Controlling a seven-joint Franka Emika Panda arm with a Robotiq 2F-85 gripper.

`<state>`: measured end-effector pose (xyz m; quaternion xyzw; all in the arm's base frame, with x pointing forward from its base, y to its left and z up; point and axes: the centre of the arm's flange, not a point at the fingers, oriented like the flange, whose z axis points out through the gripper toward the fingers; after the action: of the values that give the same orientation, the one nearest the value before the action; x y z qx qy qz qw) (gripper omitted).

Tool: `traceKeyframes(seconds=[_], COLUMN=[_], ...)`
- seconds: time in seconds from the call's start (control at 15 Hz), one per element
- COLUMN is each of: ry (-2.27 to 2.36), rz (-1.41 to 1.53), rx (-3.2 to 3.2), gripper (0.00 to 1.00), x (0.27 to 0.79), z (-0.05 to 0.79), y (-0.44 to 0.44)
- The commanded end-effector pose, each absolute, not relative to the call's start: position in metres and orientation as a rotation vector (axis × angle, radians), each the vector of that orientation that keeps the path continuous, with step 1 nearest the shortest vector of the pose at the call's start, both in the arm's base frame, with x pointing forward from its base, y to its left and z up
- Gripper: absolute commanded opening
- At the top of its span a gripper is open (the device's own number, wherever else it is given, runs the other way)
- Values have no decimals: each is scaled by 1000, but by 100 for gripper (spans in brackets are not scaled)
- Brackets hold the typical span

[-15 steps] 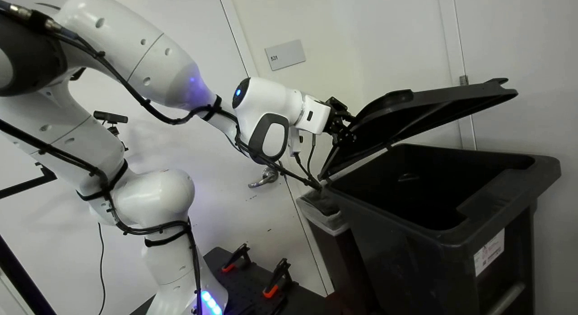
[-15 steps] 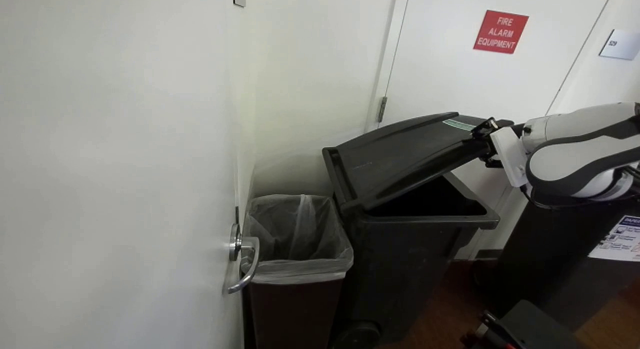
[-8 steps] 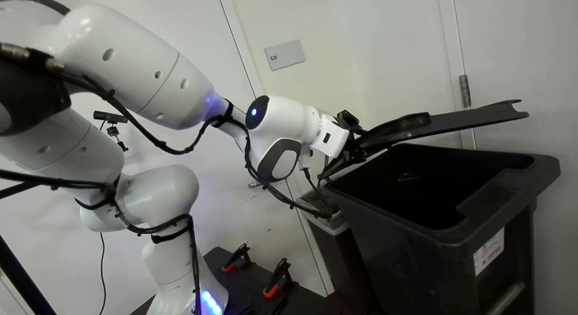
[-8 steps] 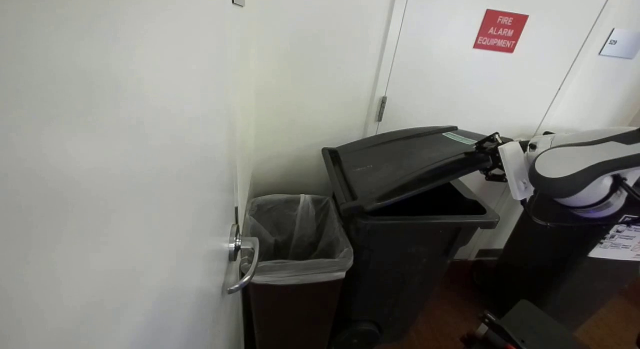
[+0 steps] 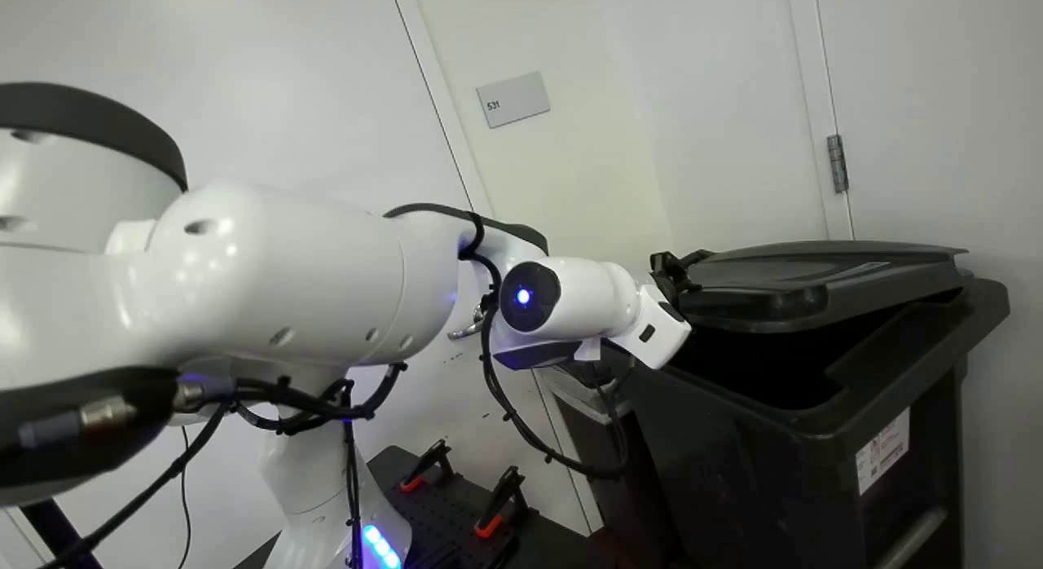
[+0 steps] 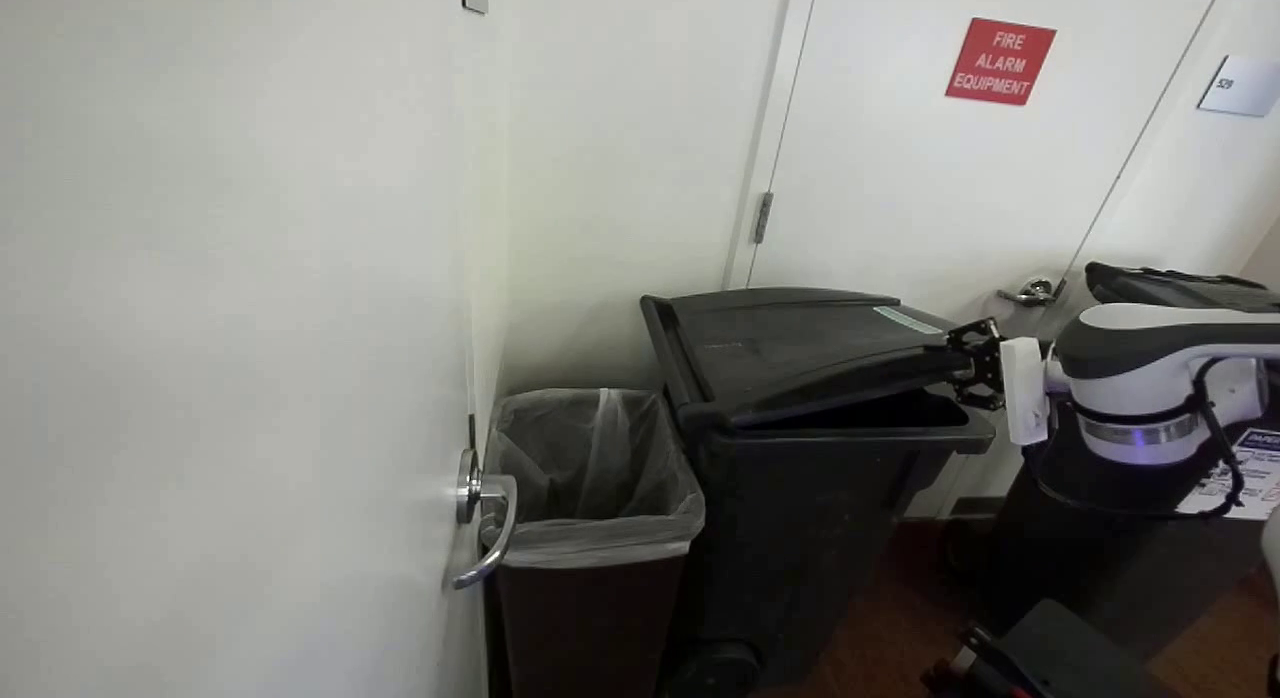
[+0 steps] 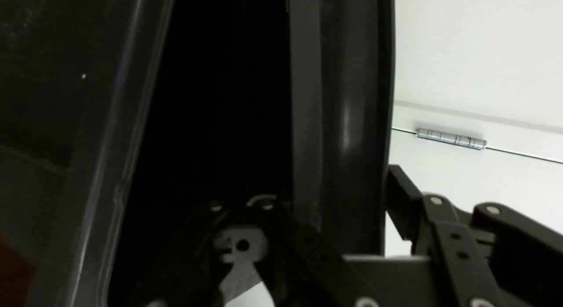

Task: Close the black bin

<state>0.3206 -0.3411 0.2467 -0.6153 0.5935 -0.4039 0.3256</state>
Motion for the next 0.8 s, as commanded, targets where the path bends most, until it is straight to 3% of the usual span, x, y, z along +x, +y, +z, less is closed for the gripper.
traceKeyframes(seconds=[0.0, 0.73], ry=[1627, 1605], rz=[-932, -904], rx=[-1688, -1636], gripper=[22, 22], x=[300, 304], z=[198, 165], y=[-335, -331])
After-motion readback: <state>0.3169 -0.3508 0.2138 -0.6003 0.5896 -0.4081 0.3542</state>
